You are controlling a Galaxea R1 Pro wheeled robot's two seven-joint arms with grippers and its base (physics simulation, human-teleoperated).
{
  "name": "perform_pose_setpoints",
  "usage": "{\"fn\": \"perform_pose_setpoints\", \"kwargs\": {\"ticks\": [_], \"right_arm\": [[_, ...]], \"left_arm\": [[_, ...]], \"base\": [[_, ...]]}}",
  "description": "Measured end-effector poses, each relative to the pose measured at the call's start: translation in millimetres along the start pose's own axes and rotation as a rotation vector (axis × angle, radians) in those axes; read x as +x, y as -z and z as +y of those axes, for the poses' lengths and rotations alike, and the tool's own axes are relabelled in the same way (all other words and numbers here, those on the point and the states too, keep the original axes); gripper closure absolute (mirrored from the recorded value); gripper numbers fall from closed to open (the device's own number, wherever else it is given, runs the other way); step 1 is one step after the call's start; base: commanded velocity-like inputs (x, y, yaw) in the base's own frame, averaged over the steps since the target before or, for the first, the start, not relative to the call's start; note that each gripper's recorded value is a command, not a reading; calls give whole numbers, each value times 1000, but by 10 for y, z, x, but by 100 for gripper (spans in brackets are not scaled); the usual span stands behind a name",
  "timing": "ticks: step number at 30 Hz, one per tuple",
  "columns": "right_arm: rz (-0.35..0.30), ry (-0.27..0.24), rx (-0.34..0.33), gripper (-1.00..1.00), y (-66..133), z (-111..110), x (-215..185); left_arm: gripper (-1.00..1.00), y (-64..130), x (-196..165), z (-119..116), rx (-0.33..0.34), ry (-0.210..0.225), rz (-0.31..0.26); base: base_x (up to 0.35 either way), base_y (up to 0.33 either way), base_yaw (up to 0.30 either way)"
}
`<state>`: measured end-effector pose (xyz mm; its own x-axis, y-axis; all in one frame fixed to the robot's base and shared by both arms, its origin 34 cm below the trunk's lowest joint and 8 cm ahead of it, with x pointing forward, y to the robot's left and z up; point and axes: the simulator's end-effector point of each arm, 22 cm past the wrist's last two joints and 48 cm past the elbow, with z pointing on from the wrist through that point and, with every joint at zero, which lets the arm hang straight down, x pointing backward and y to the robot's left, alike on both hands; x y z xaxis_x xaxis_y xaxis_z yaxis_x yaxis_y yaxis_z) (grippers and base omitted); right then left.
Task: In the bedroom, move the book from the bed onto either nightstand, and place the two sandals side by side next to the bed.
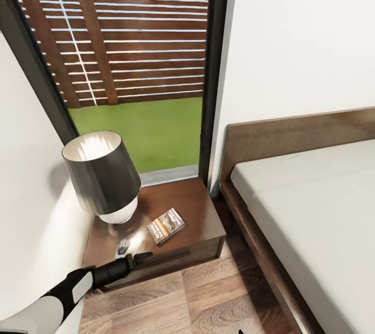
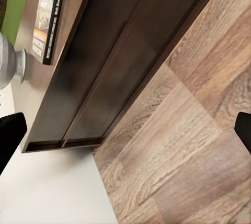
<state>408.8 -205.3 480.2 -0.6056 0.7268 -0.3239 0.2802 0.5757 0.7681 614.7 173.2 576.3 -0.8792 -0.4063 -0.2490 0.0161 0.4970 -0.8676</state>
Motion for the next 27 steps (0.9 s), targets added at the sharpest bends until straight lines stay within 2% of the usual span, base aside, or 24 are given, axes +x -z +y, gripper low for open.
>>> {"fn": "perform_pose_setpoints", "kwargs": {"ticks": [18, 27], "right_arm": [[-15, 11, -20, -100, -17, 81, -71], [-25, 16, -30, -100, -25, 122, -110]], "left_arm": [[-100, -23, 285, -11, 2, 18, 8], [-100, 19, 305, -15, 0, 5, 0]], "base": [[0, 0, 0], [0, 0, 0]]}}
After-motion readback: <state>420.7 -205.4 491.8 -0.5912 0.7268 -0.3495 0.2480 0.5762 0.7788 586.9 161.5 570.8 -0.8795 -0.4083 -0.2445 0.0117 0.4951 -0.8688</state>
